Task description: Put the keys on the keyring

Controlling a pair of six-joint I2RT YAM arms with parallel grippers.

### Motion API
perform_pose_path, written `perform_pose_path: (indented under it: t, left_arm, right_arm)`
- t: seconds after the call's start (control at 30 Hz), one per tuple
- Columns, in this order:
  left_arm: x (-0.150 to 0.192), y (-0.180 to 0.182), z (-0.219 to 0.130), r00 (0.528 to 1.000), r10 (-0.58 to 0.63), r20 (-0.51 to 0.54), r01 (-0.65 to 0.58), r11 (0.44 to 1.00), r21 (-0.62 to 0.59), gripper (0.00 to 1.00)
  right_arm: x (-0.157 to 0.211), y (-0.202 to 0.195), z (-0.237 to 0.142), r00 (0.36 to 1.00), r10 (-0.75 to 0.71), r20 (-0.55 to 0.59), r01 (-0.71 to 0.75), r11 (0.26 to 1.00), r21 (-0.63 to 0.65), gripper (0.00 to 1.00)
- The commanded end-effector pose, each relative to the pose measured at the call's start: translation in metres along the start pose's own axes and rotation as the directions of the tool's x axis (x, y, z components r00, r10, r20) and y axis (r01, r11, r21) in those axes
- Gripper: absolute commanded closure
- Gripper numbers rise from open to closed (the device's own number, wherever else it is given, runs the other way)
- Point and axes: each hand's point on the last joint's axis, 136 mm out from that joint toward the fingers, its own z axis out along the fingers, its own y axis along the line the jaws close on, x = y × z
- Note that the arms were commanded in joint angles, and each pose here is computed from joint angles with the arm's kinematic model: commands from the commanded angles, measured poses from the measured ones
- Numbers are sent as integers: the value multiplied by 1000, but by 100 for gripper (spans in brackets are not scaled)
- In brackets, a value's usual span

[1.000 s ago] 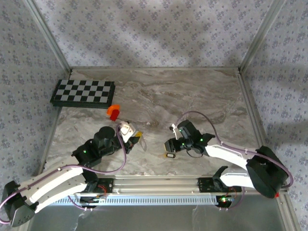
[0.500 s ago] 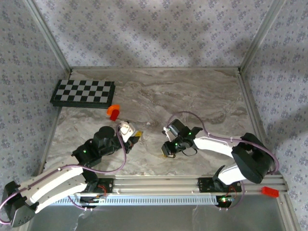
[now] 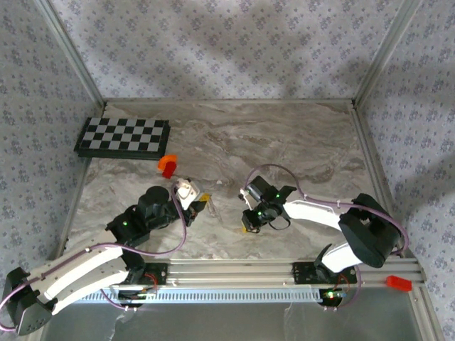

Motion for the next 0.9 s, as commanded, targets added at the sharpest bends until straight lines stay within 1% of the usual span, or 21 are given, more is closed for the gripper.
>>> perform_pose_path:
  t: [0.0, 0.27, 0.5, 0.6, 0.67, 0.73, 0.87]
  left_arm:
    - [-23, -2, -4, 997, 6, 82, -7, 1000, 13, 100]
    - [-20, -1, -3, 997, 2, 78, -3, 1000, 13, 100]
    - [-18, -2, -3, 997, 1, 77, -2, 1000, 14, 100]
    - [-14, 0, -1, 998, 2, 67, -2, 1000, 7, 100]
    - [-11, 0, 1, 999, 4, 54, -4, 1000, 8, 100]
    - [-8, 0, 3, 999, 5, 47, -5, 1000, 10, 100]
    - [-5, 1, 1, 999, 12, 51, -12, 1000, 1, 100]
  right_arm:
    - [-1, 1, -1, 1000, -24, -15, 24, 1000, 17, 88]
    - [-1, 2, -1, 999, -40, -20, 41, 999, 15, 94]
    - [4, -3, -9, 998, -53, -47, 56, 996, 65, 99]
    - [9, -9, -16, 994, -46, -104, 60, 990, 128, 100]
    - [17, -14, -23, 983, -31, -181, 66, 980, 188, 100]
    - [21, -17, -27, 974, -26, -226, 80, 970, 229, 100]
    - [30, -16, -28, 962, 11, -274, 53, 973, 224, 100]
